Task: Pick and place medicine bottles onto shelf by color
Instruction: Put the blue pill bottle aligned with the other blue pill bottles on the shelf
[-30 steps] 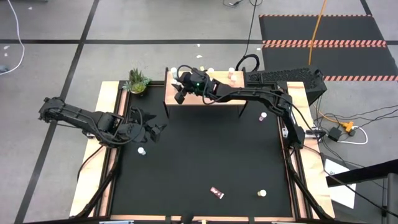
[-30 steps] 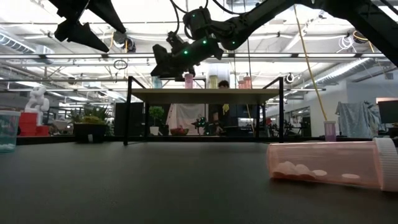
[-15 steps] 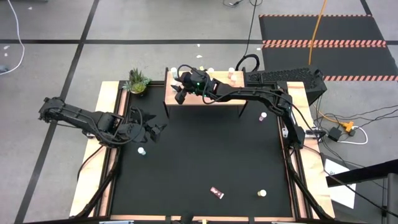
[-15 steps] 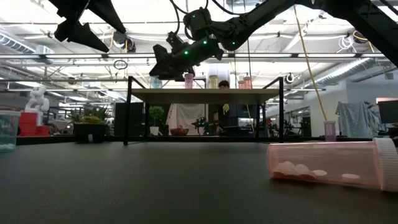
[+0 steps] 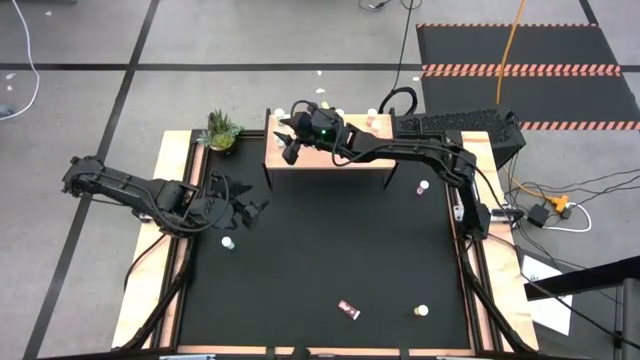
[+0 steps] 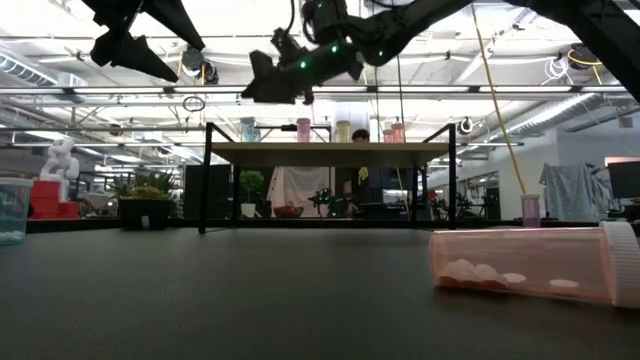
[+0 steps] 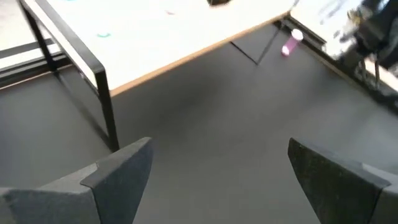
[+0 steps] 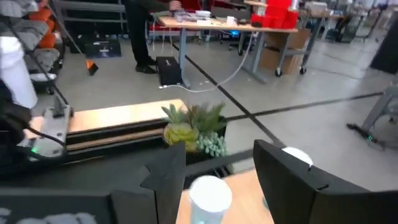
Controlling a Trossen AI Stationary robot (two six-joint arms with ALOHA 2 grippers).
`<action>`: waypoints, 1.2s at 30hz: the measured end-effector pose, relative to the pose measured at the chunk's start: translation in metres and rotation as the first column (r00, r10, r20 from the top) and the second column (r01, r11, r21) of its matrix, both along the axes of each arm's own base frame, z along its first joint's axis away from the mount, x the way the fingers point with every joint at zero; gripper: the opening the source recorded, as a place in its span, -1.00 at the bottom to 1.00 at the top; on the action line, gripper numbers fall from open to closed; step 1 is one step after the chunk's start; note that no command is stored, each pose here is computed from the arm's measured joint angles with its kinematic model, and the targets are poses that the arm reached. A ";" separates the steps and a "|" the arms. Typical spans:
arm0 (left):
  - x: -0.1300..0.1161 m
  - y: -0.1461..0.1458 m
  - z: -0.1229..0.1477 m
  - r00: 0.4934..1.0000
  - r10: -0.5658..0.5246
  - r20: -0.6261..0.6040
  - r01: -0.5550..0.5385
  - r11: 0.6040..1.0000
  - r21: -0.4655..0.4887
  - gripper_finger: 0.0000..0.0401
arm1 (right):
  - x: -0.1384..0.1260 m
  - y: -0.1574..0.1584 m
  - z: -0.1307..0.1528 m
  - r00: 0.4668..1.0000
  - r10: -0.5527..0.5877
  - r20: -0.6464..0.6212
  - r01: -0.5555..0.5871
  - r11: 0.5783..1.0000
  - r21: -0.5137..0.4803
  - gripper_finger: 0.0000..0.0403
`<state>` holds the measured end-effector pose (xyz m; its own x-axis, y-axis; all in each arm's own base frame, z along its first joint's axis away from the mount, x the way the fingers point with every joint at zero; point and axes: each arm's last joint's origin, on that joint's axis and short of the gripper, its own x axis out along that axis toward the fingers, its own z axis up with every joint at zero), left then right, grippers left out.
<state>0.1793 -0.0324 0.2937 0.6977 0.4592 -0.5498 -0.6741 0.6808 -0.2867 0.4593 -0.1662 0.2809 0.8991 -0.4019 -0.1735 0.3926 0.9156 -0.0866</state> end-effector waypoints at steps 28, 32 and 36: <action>-0.065 0.006 0.093 0.945 -0.282 -0.163 0.271 0.959 -0.086 0.10 | -0.036 0.140 0.103 0.795 0.587 0.156 -0.601 0.797 0.063 -0.18; -0.062 -0.003 0.068 0.891 -0.361 -0.274 0.350 0.933 -0.089 0.09 | -0.037 0.165 0.101 0.765 0.631 0.128 -0.643 0.761 0.090 -0.18; -0.061 -0.017 0.033 0.850 -0.390 -0.354 0.370 0.921 -0.126 0.05 | -0.040 0.185 0.100 0.764 0.636 0.112 -0.645 0.748 0.156 -0.18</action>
<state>0.1185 -0.0493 0.3268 0.5564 0.1637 -0.8146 -0.4288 0.8963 -0.1127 0.4189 0.0187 0.3807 0.9434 0.3042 -0.1320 -0.2923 0.9508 0.1024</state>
